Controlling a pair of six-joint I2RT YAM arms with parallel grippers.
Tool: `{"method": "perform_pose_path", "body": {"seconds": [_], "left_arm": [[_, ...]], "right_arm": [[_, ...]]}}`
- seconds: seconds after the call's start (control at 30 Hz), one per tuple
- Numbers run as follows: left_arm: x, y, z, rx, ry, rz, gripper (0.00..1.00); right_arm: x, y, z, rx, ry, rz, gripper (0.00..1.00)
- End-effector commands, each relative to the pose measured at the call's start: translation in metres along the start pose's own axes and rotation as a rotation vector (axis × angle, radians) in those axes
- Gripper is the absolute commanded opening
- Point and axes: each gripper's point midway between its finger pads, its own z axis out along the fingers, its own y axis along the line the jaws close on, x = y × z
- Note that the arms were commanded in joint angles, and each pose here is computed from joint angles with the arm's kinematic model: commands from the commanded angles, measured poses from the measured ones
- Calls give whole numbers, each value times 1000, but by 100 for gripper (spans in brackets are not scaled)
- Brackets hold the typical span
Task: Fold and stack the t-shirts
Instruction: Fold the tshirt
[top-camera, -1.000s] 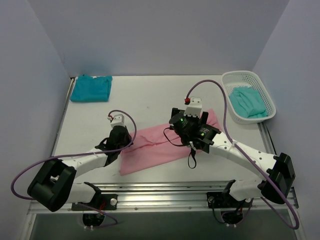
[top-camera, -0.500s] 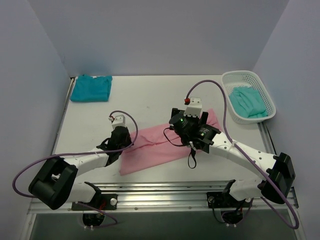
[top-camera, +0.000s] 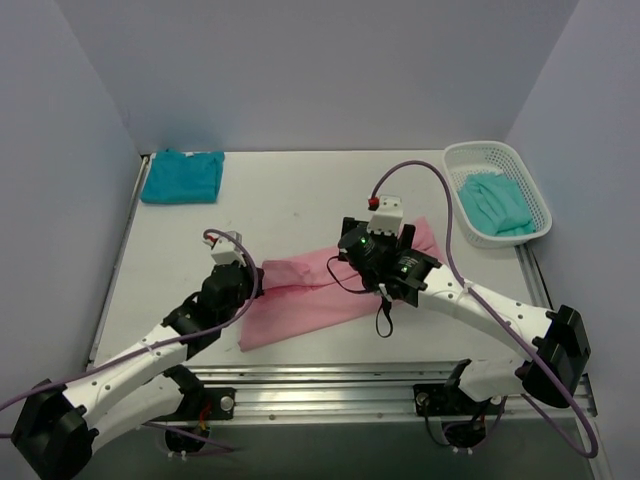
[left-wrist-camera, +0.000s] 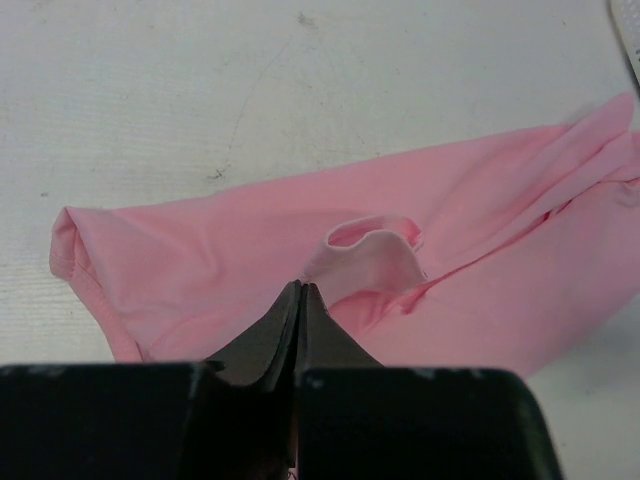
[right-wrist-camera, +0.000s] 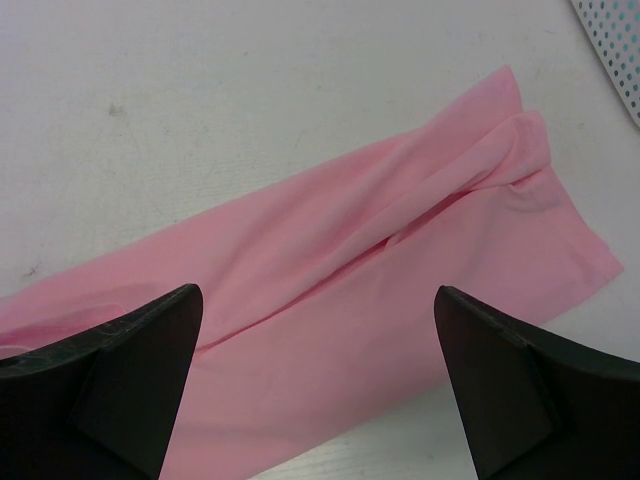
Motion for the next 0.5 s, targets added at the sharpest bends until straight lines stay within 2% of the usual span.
{"method": "perform_pose_path", "body": {"seconds": [0.0,0.2,0.33,0.47], "left_arm": [[13,12,-14,-51,53,10,2],[41,13,-29,-14,125,-10,2],[45,3,-34,13,142,-5,2],[62,-3,-29,0,224,31,2]], "right_arm": [[-6,0,-6,-9,-25,19,96],[-3,-2,-10,-21,-22,27,96],[2,-2,-10,-26,-13,28,96],[4,-2,-12,-33,-3,24,96]]}}
